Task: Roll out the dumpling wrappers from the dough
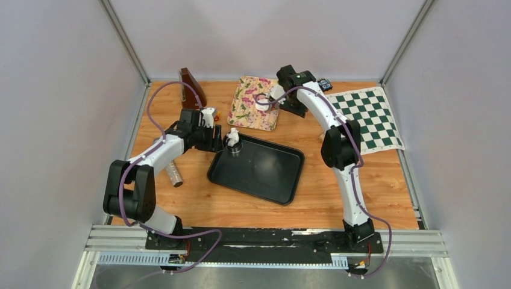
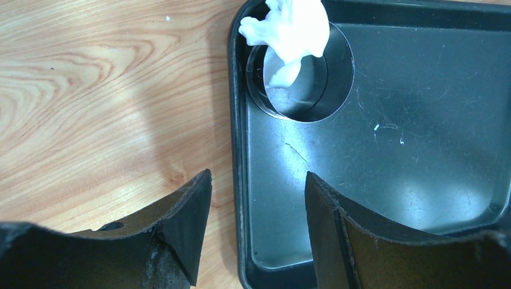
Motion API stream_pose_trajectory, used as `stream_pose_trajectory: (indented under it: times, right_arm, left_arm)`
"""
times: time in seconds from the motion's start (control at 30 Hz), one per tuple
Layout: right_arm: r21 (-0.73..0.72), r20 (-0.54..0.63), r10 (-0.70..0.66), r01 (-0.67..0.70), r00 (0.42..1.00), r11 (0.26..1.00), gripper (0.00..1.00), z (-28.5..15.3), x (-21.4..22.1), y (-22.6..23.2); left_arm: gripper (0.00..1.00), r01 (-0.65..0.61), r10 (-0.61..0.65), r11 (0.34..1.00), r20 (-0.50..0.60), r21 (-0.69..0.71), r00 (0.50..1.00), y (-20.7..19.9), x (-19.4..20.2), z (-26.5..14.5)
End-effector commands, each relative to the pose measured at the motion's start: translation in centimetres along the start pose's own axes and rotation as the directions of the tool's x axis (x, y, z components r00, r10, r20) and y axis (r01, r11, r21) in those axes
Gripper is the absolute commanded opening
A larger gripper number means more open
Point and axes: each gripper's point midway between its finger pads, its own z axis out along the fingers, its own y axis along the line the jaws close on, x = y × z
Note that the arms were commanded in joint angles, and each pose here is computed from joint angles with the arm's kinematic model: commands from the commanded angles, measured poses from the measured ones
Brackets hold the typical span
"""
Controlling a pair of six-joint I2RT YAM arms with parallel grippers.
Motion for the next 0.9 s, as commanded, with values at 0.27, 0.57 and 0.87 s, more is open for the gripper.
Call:
stream_pose_trajectory:
  times: [0.27,0.57,0.87]
  right_arm:
    - [-0.031,-0.196,-0.134,0.130,0.971,0.991,0.00,1.3,3.2,0.3]
    - [0.097,-0.250,-0.120,0.148,0.961,0.984,0.00,0.6,2.9,-2.6]
    - [0.265,0.017,0.032,-0.035,0.999,0.964,0.00,-5.3,0.2,-5.4]
  left_arm:
    - [0.65,0.008,-0.010,0.999,0.047,0.035,0.999,-0.6,-1.3,-0.4]
    - [0.65,0.028,-0.031,0.998,0.045,0.051,0.998,-0.5,-1.3,-0.4]
    - [0.65,0.032,-0.035,0.998,0.049,0.056,0.998,-0.4,-1.4,-0.5]
